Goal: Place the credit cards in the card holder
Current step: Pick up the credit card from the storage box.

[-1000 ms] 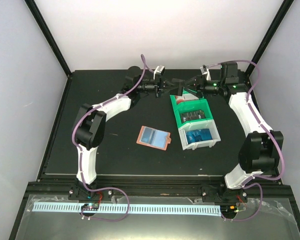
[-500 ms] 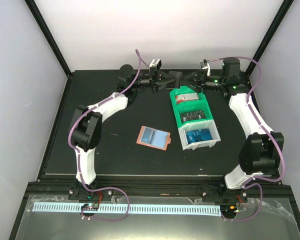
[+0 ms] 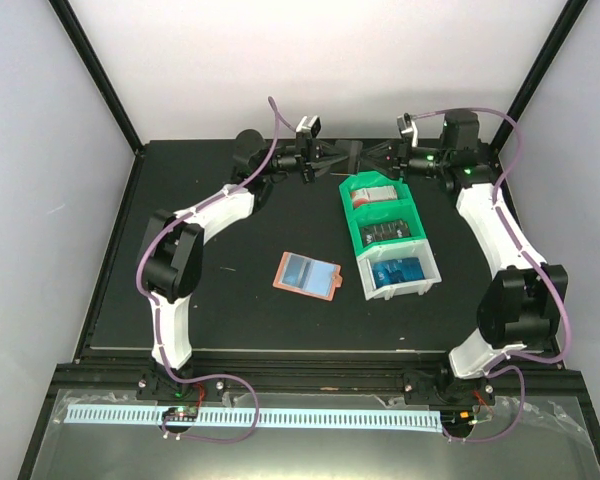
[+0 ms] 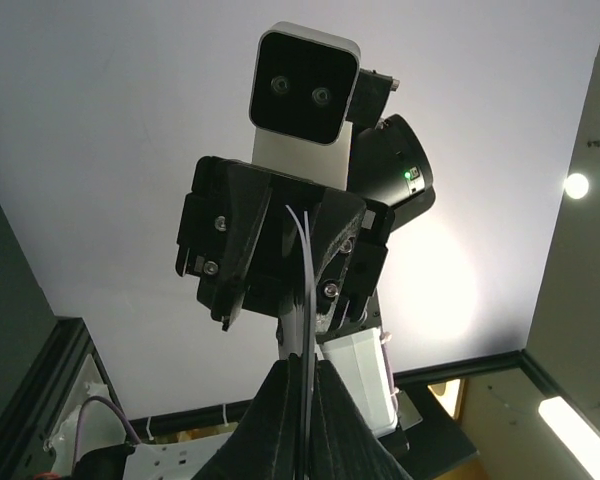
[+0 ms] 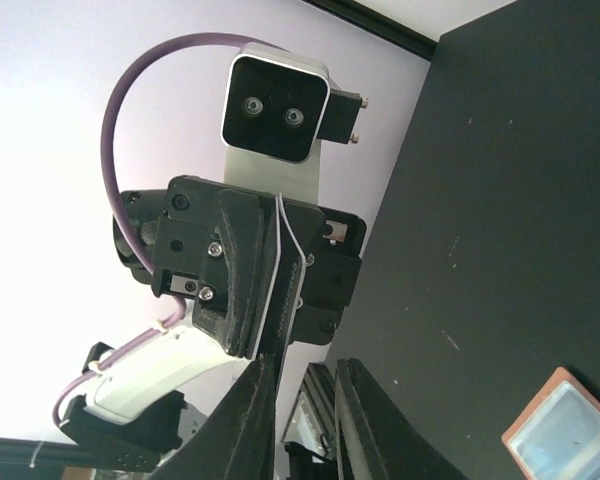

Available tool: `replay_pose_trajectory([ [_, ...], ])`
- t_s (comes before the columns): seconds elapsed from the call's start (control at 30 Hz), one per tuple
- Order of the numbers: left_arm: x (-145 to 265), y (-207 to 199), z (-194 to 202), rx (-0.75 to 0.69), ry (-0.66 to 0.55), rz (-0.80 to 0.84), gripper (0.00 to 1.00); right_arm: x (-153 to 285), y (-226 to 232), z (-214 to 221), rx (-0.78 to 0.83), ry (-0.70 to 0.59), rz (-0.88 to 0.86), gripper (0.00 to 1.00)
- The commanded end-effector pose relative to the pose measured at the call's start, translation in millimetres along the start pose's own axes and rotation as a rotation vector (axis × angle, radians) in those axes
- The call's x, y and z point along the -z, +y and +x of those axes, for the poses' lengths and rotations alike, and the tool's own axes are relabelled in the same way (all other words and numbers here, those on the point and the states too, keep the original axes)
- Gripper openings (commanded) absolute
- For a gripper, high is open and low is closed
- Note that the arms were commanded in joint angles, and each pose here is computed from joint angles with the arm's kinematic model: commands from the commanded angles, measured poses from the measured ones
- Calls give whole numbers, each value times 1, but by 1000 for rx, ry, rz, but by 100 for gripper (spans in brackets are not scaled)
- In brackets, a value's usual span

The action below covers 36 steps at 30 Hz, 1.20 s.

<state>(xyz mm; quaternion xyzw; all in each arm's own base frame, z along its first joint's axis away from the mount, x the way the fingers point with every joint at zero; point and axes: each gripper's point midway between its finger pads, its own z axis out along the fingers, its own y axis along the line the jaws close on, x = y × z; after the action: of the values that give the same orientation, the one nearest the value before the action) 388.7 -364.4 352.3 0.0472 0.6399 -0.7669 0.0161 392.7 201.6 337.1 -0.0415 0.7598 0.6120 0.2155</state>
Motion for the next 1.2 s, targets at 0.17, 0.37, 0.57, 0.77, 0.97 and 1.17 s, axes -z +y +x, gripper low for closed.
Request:
replay_pose_trajectory([
  [0.17,-10,-54,16,-249,59,48,2,-31,-21,17,-86,112,49,18],
  [0.37,-11,-47,12,-245,58,9,2,-44,-19,29,-61,181,47,20],
  [0.57,-11,-47,11,-238,52,1,2,-49,-4,27,-39,180,-5,17],
  [0.77,-4,-45,8,-220,19,-11,3,-40,25,1,-50,41,-91,1],
  [0.97,12,-35,5,-188,-28,-34,7,-13,36,-26,-70,-68,-106,1],
  [1.17,23,-24,6,-160,-52,-52,8,5,44,-41,-92,-119,-125,1],
])
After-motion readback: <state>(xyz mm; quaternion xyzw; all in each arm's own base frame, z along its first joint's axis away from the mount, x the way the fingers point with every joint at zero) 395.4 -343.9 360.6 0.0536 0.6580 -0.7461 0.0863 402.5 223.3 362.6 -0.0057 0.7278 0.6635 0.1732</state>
